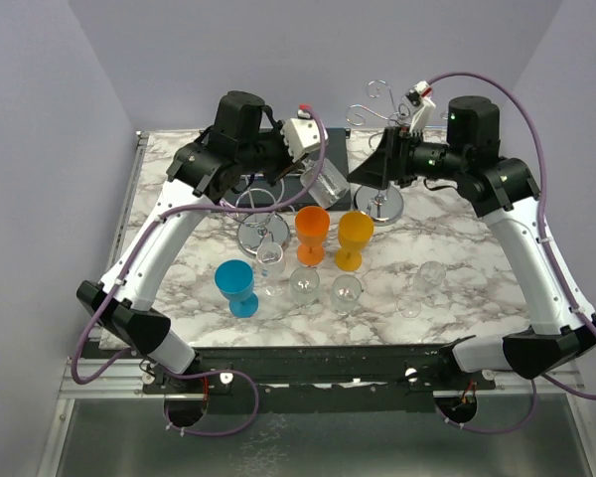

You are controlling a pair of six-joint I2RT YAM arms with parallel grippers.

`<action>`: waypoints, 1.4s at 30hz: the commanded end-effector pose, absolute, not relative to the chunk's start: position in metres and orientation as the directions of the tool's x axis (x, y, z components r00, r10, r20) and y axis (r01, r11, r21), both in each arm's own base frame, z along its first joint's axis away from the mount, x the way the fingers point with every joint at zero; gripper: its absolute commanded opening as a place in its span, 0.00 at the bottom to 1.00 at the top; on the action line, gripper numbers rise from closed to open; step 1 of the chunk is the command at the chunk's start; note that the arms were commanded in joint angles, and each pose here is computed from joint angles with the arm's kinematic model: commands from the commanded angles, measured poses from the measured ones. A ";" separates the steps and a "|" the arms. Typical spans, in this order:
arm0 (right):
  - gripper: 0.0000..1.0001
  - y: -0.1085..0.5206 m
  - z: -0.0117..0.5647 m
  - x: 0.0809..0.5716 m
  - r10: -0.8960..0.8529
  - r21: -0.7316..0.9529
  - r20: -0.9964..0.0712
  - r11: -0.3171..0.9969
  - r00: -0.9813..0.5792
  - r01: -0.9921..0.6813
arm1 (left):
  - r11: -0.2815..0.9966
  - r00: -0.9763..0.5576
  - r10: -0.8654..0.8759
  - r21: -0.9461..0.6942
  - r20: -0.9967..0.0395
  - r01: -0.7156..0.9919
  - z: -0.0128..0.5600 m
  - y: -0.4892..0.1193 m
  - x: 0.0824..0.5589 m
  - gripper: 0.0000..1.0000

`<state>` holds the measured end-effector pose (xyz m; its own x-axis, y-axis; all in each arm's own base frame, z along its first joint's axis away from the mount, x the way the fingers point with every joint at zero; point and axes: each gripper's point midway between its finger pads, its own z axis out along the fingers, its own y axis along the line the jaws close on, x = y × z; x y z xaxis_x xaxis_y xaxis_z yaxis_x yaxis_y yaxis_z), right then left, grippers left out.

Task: Place the wine glass upside down on the wine glass rack
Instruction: Turn the wine glass upside down at the wine rack.

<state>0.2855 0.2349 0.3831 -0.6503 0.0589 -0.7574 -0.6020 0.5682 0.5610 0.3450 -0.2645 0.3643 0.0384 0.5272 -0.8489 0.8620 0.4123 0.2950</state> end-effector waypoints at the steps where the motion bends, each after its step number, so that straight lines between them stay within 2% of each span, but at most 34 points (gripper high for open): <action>1: 0.82 0.233 0.420 0.273 0.046 0.497 -0.826 0.528 -0.562 -0.688 | 0.219 0.296 0.587 0.500 -0.753 0.838 0.378 -0.258 0.318 0.00; 3: 1.00 0.235 0.428 0.271 0.040 0.491 -0.834 0.511 -0.551 -0.706 | 0.183 0.358 0.588 0.550 -0.726 0.815 0.383 -0.255 0.313 0.00; 7: 1.00 0.246 0.436 0.269 0.026 0.503 -0.836 0.435 -0.547 -0.747 | 0.112 0.520 0.549 0.674 -0.655 0.730 0.401 -0.254 0.300 0.00; 10: 1.00 0.255 0.437 0.263 0.015 0.511 -0.841 0.356 -0.541 -0.783 | 0.110 0.620 0.513 0.762 -0.593 0.638 0.419 -0.255 0.295 0.00; 15: 1.00 0.278 0.433 0.253 -0.001 0.453 -0.880 0.294 -0.475 -0.841 | 0.139 0.702 0.486 0.839 -0.520 0.526 0.442 -0.258 0.294 0.00; 19: 1.00 0.290 0.426 0.257 -0.006 0.431 -0.891 0.294 -0.453 -0.853 | 0.152 0.752 0.472 0.883 -0.460 0.445 0.457 -0.262 0.293 0.00; 25: 1.00 0.296 0.427 0.254 0.035 0.379 -0.923 0.252 -0.383 -0.890 | 0.127 0.790 0.483 0.922 -0.379 0.365 0.466 -0.265 0.295 0.00; 31: 1.00 0.304 0.407 0.260 0.015 0.370 -0.925 0.260 -0.380 -0.892 | 0.141 0.800 0.475 0.929 -0.367 0.343 0.475 -0.266 0.294 0.00; 42: 1.00 0.333 0.390 0.249 0.003 0.327 -0.943 0.192 -0.333 -0.925 | 0.142 0.824 0.469 0.948 -0.318 0.285 0.482 -0.269 0.294 0.00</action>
